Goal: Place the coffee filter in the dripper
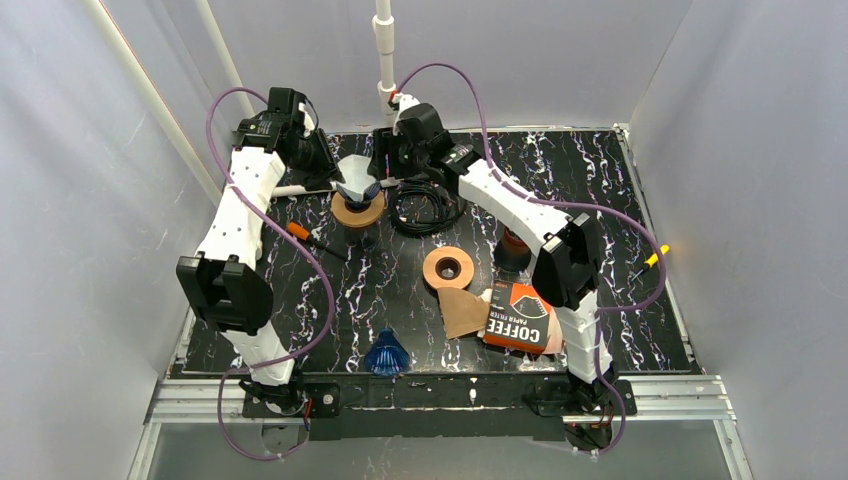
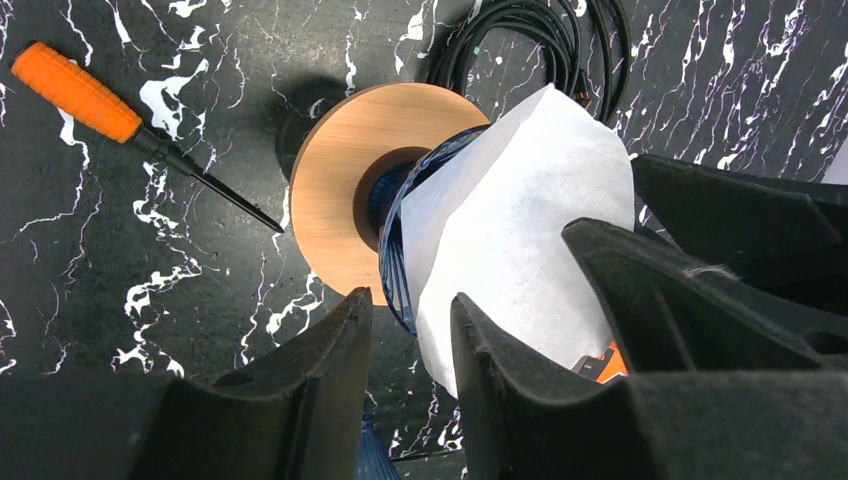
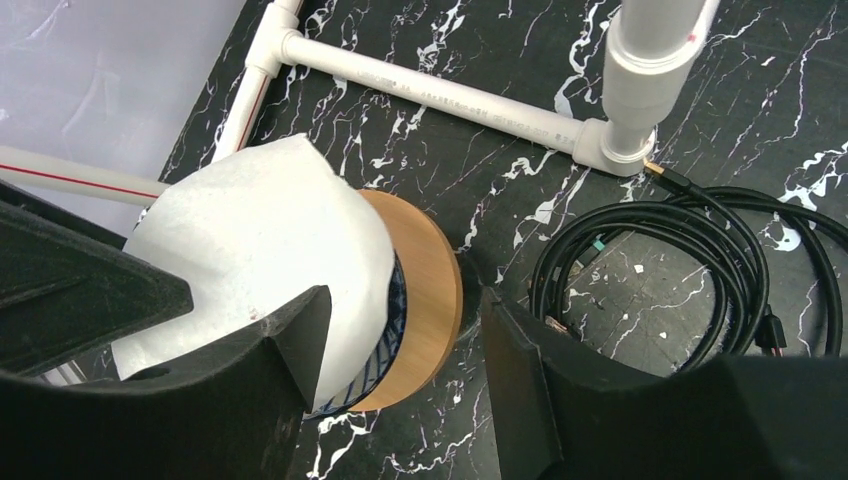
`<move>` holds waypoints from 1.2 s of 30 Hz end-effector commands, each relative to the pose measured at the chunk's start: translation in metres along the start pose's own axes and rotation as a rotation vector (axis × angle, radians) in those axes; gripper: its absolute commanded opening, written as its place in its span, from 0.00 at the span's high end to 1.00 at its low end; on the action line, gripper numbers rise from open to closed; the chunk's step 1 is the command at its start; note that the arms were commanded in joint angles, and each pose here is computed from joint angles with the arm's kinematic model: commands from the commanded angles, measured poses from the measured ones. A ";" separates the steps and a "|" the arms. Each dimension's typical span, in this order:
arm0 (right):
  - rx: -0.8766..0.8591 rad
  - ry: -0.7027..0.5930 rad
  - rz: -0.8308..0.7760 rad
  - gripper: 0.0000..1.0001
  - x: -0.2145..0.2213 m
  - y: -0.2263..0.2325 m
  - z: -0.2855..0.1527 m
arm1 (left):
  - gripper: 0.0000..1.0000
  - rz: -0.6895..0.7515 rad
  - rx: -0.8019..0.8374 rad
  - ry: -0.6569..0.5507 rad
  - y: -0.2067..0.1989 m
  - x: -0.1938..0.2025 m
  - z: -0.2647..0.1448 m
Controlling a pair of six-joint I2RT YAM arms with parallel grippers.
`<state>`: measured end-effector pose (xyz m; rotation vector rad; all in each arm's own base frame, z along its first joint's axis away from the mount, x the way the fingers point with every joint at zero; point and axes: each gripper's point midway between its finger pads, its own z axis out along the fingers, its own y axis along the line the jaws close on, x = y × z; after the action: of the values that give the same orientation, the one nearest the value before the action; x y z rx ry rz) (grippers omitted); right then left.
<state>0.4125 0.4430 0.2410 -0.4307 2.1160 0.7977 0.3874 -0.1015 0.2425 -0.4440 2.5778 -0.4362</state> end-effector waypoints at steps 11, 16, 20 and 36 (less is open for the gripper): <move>-0.077 -0.008 0.112 0.41 -0.016 0.009 -0.009 | 0.57 0.017 -0.052 0.006 0.013 0.002 -0.004; -0.101 0.029 0.144 0.45 -0.006 0.012 -0.003 | 0.58 0.014 -0.065 0.029 0.017 0.008 0.002; -0.089 0.059 0.156 0.46 0.004 0.008 0.000 | 0.57 0.015 -0.069 0.040 0.018 0.010 0.005; -0.133 0.122 0.227 0.55 0.020 0.015 0.009 | 0.60 0.033 -0.101 0.077 0.028 0.019 0.012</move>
<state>0.3975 0.4521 0.2165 -0.3312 2.2787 1.0045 0.3816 -0.0932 0.2223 -0.4293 2.6423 -0.3574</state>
